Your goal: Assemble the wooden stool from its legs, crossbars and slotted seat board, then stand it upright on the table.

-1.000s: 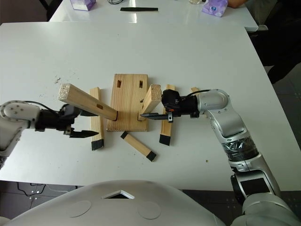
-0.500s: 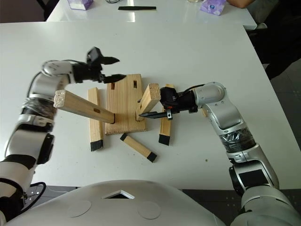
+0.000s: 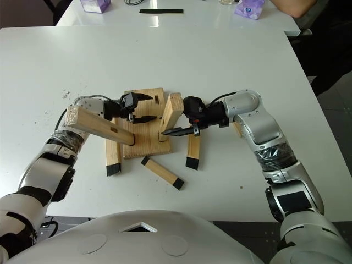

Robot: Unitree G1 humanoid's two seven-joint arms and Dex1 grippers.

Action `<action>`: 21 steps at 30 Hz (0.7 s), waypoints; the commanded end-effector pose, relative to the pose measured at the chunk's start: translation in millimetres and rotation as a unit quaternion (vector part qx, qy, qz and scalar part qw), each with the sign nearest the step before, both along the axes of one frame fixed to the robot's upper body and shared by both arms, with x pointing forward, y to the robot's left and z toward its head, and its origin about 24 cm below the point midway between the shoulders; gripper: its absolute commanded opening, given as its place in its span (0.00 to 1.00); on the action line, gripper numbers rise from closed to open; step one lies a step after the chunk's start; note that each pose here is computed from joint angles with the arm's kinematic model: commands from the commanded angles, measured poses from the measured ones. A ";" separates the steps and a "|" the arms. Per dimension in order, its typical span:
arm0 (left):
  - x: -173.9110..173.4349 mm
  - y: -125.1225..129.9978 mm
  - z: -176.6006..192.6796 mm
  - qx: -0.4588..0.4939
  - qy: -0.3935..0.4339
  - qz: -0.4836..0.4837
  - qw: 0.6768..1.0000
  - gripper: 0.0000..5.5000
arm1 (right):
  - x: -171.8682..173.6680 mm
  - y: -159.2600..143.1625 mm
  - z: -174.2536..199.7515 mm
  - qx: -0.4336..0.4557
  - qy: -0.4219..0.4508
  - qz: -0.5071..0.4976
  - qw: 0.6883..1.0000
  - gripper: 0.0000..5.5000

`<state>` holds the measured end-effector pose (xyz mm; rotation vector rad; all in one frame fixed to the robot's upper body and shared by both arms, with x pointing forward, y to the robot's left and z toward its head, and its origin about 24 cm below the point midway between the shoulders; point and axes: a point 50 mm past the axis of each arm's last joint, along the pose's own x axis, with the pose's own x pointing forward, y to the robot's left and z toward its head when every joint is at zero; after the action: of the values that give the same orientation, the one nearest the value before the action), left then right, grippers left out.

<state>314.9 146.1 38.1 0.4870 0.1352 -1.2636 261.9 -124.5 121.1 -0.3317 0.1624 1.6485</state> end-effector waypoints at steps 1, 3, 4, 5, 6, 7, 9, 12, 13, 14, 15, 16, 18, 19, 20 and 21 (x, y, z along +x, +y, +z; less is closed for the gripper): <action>-39.4 25.8 -63.4 0.098 0.118 0.031 0.988 0.69 | -1.4 15.5 44.5 0.075 -0.005 0.052 0.996 0.36; -41.1 25.5 -64.8 0.097 0.118 0.032 0.988 0.69 | 1.3 15.4 55.3 0.091 -0.002 0.048 0.995 0.36; -41.9 25.3 -65.4 0.097 0.118 0.032 0.988 0.69 | 2.8 14.5 59.4 0.097 -0.002 0.044 0.994 0.36; -42.9 25.6 -66.1 0.097 0.118 0.032 0.988 0.69 | 4.2 13.3 63.1 0.102 -0.003 0.040 0.994 0.36; -43.8 26.1 -66.8 0.097 0.119 0.033 0.988 0.69 | 5.0 12.5 65.4 0.105 -0.005 0.036 0.994 0.36; -44.9 26.9 -67.6 0.097 0.120 0.035 0.987 0.69 | 5.0 12.2 66.7 0.104 -0.011 0.034 0.994 0.36; -46.5 28.1 -68.9 0.098 0.121 0.037 0.987 0.69 | 0.1 13.0 63.7 0.085 -0.031 0.043 0.995 0.36; -48.3 29.3 -69.6 0.099 0.123 0.038 0.987 0.69 | -20.3 14.7 49.2 0.042 -0.057 0.082 0.994 0.36; -47.9 30.2 -68.6 0.097 0.121 0.039 0.987 0.69 | -24.3 13.0 48.6 0.039 -0.057 0.085 0.994 0.36; -46.7 31.4 -67.0 0.095 0.119 0.043 0.987 0.69 | -25.6 9.7 49.8 0.040 -0.059 0.080 0.994 0.36; -45.4 32.9 -64.8 0.092 0.115 0.049 0.988 0.69 | -24.9 4.4 52.9 0.045 -0.058 0.067 0.995 0.36; -43.3 35.8 -60.9 0.086 0.109 0.056 0.989 0.69 | -21.0 -5.6 57.6 0.049 -0.058 0.040 0.996 0.36; -37.8 43.0 -49.4 0.065 0.091 0.078 0.991 0.69 | -12.6 -32.5 68.0 0.057 -0.056 -0.023 0.996 0.36; -34.5 48.2 -41.2 0.048 0.081 0.095 0.991 0.69 | -8.6 -48.8 73.5 0.063 -0.051 -0.059 0.995 0.36; -32.3 53.2 -33.4 0.031 0.072 0.112 0.991 0.69 | -5.9 -62.3 78.0 0.068 -0.047 -0.088 0.993 0.36; -30.0 60.1 -23.7 0.004 0.063 0.139 0.988 0.69 | -2.5 -76.7 79.9 0.070 -0.043 -0.121 0.989 0.36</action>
<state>303.5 163.5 33.8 0.4101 0.1093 -1.1282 254.2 -171.8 192.7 -0.3040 0.0037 1.5158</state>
